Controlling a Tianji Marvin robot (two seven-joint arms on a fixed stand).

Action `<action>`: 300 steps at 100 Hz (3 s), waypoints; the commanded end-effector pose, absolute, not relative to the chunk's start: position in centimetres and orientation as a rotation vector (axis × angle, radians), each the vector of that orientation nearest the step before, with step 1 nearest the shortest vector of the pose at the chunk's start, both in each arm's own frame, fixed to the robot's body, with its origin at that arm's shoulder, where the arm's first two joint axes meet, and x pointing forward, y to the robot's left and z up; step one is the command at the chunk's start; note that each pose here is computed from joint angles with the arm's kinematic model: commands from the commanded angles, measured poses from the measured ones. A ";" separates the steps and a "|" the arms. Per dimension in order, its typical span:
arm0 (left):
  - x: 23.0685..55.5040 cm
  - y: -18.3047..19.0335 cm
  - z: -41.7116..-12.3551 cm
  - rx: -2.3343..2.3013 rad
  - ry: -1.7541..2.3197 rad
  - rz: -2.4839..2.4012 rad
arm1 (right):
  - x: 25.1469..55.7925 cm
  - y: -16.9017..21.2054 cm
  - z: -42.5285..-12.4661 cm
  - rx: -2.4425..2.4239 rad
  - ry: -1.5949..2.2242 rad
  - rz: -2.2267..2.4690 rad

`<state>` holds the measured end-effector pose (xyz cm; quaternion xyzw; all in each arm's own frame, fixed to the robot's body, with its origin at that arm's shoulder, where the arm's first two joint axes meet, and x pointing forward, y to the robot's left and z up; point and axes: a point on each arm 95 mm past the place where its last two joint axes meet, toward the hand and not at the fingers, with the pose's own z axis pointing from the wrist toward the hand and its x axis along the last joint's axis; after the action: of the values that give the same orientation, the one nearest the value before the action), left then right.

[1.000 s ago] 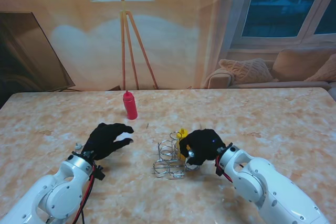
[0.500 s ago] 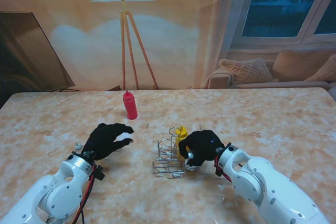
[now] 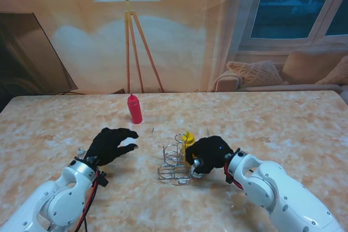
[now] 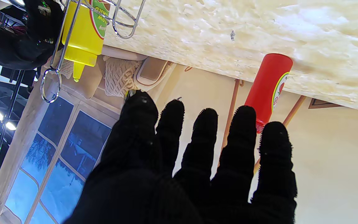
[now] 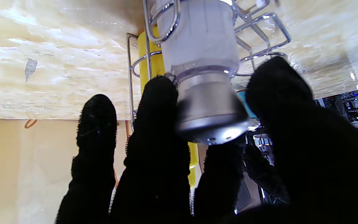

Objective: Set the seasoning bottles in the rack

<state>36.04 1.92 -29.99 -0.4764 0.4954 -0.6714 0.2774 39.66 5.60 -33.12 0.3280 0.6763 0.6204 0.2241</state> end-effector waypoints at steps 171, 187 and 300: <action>36.1 1.9 -30.3 -1.292 1.372 -1.777 | 41.0 -2.2 -28.7 1.010 1.588 1.609; 36.1 1.9 -30.2 -1.289 1.371 -1.780 | 41.8 -2.9 -29.1 1.091 1.549 1.592; 34.6 10.0 -23.7 -0.941 1.550 -1.528 | 42.0 -3.2 -29.6 1.140 1.524 1.598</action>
<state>34.89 9.39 -24.01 -0.3673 0.5893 -0.6141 0.3750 42.19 -3.60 -29.11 0.4311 0.5748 0.6121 0.3303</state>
